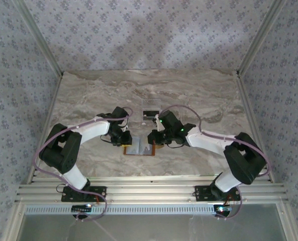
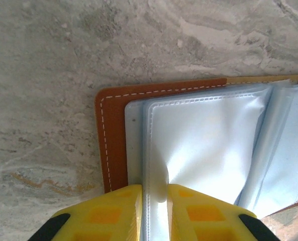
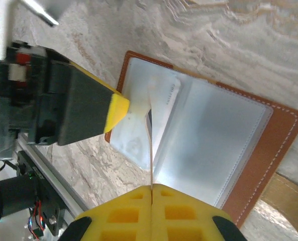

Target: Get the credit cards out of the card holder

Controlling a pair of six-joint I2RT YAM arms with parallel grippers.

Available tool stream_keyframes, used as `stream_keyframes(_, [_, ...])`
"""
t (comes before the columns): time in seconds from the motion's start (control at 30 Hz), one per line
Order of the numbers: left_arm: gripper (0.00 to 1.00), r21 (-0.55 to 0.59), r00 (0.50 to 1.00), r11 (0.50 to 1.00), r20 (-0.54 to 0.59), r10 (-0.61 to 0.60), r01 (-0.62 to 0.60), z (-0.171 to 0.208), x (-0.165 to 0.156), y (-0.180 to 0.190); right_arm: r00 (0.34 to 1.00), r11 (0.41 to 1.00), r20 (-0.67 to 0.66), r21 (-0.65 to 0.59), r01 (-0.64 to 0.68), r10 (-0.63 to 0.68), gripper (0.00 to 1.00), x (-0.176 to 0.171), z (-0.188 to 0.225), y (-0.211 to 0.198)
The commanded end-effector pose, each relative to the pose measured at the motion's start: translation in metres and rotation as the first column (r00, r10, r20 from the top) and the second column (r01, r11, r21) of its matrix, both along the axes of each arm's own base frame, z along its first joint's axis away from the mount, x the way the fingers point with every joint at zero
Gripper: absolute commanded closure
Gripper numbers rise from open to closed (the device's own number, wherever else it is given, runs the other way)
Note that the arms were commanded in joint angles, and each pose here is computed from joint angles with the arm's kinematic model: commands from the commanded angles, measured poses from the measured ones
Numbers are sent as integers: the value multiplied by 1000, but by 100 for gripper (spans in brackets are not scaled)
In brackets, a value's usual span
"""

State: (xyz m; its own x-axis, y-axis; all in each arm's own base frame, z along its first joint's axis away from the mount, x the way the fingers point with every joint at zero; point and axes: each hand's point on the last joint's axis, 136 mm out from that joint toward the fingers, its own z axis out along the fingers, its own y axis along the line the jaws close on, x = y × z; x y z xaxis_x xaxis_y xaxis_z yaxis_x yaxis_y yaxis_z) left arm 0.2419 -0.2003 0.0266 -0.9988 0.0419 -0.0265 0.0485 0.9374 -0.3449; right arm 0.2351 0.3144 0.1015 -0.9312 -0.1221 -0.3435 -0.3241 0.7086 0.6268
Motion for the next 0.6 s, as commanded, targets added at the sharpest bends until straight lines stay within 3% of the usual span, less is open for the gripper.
stream_keyframes(0.0, [77,4,999,1000,47,-12,12,13,5,0,988,990,113,-108,-90,102,100,4,15,-15])
stream_keyframes(0.13, [75,-6,996,1000,85,-6,7,23,9,0,922,934,239,-265,-238,303,100,3,23,-22])
stream_keyframes(0.3, [73,4,992,1000,128,5,-6,29,12,5,802,809,268,-439,-391,533,100,2,28,-36])
stream_keyframes(0.43, [72,23,988,1000,154,4,-7,30,10,12,685,661,252,-611,-436,684,100,18,35,-50])
stream_keyframes(0.57, [71,28,985,1000,172,10,-15,28,7,19,572,478,148,-732,-485,807,100,30,36,-62])
